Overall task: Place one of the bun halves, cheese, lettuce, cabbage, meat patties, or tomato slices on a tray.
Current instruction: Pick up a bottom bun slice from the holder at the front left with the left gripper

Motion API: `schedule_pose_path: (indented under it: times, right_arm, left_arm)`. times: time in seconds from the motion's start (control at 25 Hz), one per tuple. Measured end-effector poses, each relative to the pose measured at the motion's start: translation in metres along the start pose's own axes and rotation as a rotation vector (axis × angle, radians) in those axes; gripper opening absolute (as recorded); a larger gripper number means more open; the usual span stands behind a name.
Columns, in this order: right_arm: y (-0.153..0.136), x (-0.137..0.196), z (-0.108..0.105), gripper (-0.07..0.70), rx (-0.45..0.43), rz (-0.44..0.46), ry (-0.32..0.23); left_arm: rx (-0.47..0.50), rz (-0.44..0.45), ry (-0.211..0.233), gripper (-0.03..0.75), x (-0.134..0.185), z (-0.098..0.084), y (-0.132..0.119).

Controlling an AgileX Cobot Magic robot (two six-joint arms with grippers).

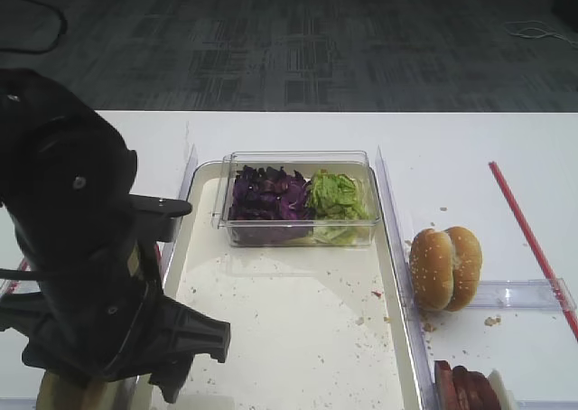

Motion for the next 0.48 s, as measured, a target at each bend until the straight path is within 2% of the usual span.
schedule_pose_path:
  times: [0.48]
  right_arm:
    - [0.000, 0.000, 0.000, 0.650, 0.000, 0.000, 0.000]
  left_arm:
    - [-0.085, 0.056, -0.039, 0.398, 0.001, 0.011, -0.017]
Point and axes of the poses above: a point on each arm's last joint axis where the gripper is mounted, y pointing back along that axis away from the gripper, z along the wrist's bending axis when the last joint is at zero, x = y × z, the point moved 10 cm from there along -y, pointing out along that axis toward the gripper, and after that the axes turned 14 degrees about -y, right-handed, at the moved point
